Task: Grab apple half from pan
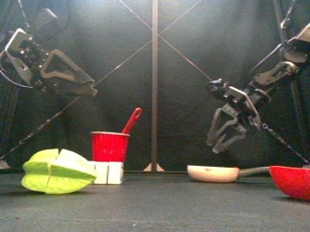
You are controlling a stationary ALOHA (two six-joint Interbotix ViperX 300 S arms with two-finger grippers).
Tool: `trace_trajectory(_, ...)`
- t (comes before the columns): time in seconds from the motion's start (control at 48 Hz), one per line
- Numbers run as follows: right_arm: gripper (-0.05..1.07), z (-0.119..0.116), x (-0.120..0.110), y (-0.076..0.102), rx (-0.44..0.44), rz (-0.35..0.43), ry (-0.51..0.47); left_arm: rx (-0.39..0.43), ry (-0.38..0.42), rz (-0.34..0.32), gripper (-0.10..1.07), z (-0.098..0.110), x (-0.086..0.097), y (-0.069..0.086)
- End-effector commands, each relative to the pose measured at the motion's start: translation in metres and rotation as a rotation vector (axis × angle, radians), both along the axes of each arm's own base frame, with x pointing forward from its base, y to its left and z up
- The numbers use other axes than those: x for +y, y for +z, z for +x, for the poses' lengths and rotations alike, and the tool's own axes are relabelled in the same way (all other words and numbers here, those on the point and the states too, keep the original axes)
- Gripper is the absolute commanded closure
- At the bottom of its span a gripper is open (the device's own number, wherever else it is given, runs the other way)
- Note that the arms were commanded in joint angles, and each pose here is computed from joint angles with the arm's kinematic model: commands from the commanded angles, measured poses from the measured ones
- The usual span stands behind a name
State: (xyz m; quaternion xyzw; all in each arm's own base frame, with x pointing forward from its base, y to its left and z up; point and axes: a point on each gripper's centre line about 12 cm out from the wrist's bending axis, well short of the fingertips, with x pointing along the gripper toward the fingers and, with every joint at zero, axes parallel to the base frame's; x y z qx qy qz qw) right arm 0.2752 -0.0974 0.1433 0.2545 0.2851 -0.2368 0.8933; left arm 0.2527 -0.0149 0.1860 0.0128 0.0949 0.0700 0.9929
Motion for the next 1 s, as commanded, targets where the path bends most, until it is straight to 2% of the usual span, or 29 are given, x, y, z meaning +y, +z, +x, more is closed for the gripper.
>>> trace_trajectory(0.0,0.19,0.008,-0.007,0.004,-0.015,-0.003,-0.015,-0.023,0.001,-0.001,0.18,0.004,0.000,0.006)
trace_trajectory(0.146,0.19,0.014,-0.011,0.006,0.005,0.019,-0.022,-0.018,0.005,-0.001,0.18,0.004,0.000,0.005)
trace_trajectory(0.333,0.19,0.023,-0.013,0.022,-0.031,0.029,-0.029,-0.009,0.008,0.001,0.18,0.005,0.001,0.003)
trace_trajectory(0.542,0.19,0.027,-0.015,0.027,-0.050,0.031,-0.039,0.000,0.007,0.004,0.18,0.007,0.000,0.001)
trace_trajectory(0.812,0.19,0.031,-0.017,0.036,-0.065,-0.038,0.006,0.001,0.010,0.004,0.18,0.007,0.001,0.000)
trace_trajectory(0.979,0.19,0.027,-0.031,0.052,-0.040,-0.066,0.004,0.003,0.012,0.003,0.18,0.007,0.001,0.000)
